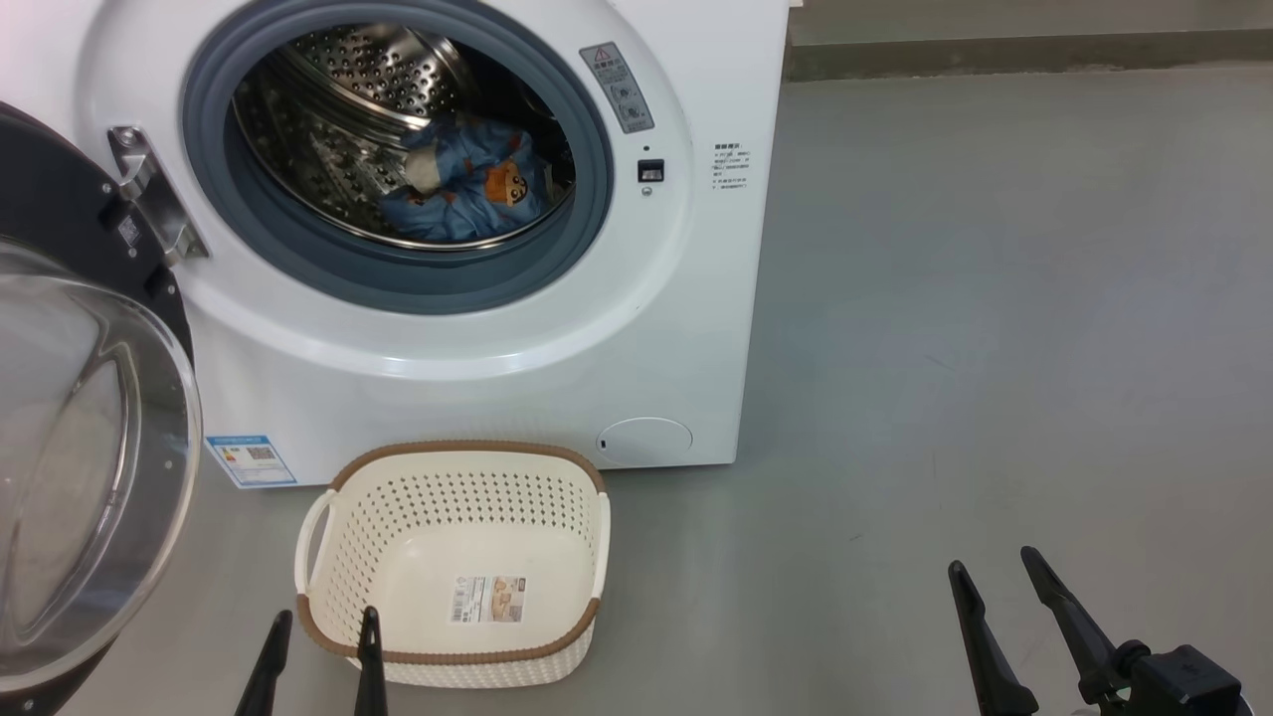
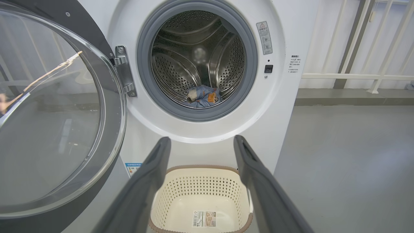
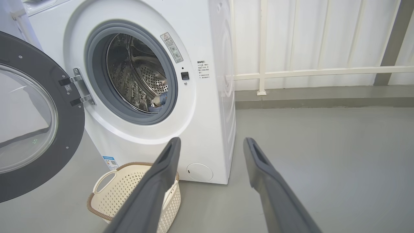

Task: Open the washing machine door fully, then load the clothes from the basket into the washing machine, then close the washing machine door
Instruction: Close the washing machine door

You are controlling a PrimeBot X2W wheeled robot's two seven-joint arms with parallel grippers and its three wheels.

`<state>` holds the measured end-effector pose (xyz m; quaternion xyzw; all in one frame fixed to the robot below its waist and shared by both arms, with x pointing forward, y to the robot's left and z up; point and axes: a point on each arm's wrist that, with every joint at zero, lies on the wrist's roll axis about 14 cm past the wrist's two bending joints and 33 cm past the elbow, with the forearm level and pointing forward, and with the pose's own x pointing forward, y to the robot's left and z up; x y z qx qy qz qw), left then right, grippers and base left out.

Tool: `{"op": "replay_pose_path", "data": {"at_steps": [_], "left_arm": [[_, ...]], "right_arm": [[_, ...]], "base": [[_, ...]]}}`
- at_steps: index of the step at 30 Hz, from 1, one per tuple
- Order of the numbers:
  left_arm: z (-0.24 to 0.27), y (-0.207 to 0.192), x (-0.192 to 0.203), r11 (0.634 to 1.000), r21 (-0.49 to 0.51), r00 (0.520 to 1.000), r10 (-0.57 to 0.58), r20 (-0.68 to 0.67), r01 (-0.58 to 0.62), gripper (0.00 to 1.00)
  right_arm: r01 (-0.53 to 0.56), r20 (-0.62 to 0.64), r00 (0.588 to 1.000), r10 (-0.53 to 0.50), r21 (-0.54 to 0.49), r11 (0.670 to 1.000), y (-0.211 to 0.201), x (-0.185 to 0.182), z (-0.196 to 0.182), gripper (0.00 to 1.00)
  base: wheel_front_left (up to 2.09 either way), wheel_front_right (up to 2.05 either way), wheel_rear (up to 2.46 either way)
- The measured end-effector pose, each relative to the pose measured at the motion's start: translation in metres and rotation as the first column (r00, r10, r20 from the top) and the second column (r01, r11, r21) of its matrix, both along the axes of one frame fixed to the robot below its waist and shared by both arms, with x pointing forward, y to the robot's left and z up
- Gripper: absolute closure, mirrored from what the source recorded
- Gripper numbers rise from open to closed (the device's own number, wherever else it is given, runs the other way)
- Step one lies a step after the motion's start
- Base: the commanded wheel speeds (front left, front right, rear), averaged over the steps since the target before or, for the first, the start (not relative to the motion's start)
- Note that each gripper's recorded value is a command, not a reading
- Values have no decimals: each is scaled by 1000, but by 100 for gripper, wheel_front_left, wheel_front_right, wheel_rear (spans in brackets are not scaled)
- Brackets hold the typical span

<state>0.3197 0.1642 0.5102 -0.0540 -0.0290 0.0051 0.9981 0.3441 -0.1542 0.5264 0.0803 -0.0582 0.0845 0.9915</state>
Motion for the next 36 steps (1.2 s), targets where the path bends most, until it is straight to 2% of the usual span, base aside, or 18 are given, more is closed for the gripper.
{"op": "replay_pose_path", "data": {"at_steps": [16,26,36], "left_arm": [[-3,7,-4,1000,8,1000,27,-9,-27,0],[-1,42,-23,987,11,987,163,-6,-163,0],[-1,83,-60,942,4,942,336,-5,-336,0]], "right_arm": [[-15,-8,1000,15,-2,1000,4,4,-2,0],[-116,-26,993,115,-18,993,34,17,-7,0],[-265,-28,964,264,-35,964,82,37,-7,0]], "base": [[0,0,0],[0,0,0],[0,0,0]]}}
